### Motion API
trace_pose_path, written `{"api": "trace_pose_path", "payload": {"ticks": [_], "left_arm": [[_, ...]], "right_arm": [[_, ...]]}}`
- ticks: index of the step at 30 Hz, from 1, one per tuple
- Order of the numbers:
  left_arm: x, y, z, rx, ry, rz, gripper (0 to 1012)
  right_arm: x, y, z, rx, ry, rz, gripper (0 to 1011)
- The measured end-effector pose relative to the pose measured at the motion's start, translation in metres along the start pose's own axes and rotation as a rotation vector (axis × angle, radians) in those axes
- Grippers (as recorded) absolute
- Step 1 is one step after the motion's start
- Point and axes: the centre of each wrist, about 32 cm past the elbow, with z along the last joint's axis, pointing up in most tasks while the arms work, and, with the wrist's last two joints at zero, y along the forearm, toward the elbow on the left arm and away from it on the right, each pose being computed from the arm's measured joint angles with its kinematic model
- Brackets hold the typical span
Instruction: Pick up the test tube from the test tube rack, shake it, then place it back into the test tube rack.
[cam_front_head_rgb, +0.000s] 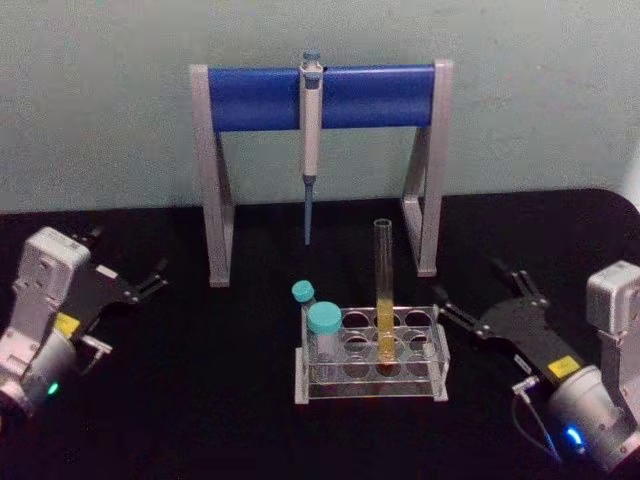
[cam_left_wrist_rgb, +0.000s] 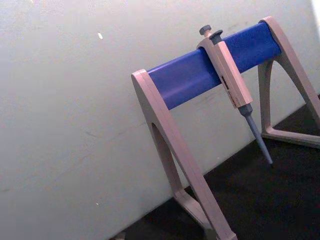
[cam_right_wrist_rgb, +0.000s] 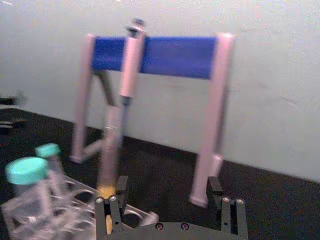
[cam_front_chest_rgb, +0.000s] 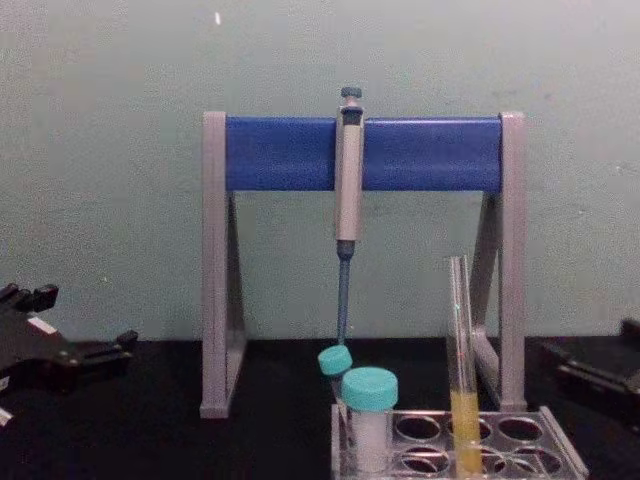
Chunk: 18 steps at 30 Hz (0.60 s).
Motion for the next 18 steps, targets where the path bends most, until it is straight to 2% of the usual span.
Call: {"api": "trace_pose_path", "payload": {"ticks": [3,10,18], "left_arm": [[0.0,0.0,0.0,0.0,0.0,0.0,1010],[0.0,0.0,0.0,0.0,0.0,0.0,1010],[0.0,0.0,0.0,0.0,0.0,0.0,1010]], "right_arm": [[-0.004,-0.005,-0.011,-0.022,-0.005,-0.09,1000],[-0.011,-0.009,-0.03,-0.059,0.012,-0.202,1000],[-0.013,-0.008,-0.043,-0.113,0.023,-0.216,1000]]}}
